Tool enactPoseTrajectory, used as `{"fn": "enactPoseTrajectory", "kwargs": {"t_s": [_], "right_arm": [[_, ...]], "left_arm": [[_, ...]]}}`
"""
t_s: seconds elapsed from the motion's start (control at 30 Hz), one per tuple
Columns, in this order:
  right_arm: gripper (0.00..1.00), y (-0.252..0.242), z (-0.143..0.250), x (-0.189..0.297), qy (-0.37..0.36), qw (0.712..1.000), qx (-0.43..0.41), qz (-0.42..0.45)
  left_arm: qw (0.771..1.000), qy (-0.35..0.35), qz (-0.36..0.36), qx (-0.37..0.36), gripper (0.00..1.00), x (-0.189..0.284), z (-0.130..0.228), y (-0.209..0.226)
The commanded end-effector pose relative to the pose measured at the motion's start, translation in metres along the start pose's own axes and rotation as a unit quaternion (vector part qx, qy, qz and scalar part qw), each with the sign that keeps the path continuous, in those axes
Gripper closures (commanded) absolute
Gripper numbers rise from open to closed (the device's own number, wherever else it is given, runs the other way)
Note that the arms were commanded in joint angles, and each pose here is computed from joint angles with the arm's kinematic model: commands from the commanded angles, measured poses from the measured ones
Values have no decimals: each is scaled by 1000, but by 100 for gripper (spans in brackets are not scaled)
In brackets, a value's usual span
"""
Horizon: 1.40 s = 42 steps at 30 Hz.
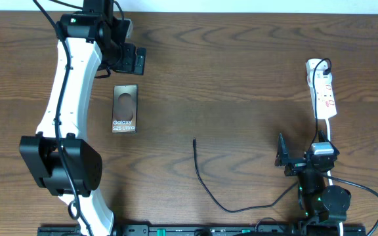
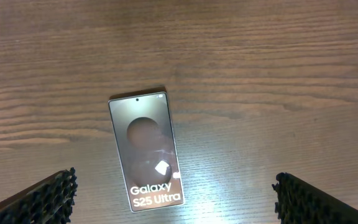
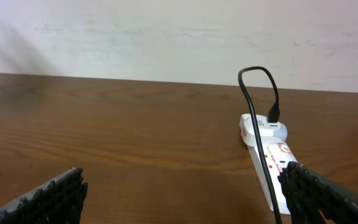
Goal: Plug charger to phone and switch on socket
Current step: 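Move the left gripper over the Galaxy phone and lower onto it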
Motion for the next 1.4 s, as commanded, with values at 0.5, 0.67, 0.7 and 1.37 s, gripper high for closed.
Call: {"fn": "enactPoseTrajectory", "kwargs": {"t_s": [0.5,0.67,0.7,1.37], "right_arm": [[1,1,0,0,0,1000,4,0],[1,1,0,0,0,1000,4,0],[1,1,0,0,0,1000,4,0],[1,1,0,0,0,1000,4,0]], "left_arm": [[993,69,-70,58,0,-72,39,26],[987,54,-102,113,0,-84,42,35],[987,53,-100,117,0,-86,43,36],[989,71,-100,86,2,-117,65,46]]}}
Point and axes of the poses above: each gripper's point midway between its finger pads, its own x axis back along the fingers, its own y axis along the line the jaws close on, z = x × y, the point moved 9 cm from there along x, back along the fingers, and after that the axes turned 12 degrees about x, right-handed, at the moved point
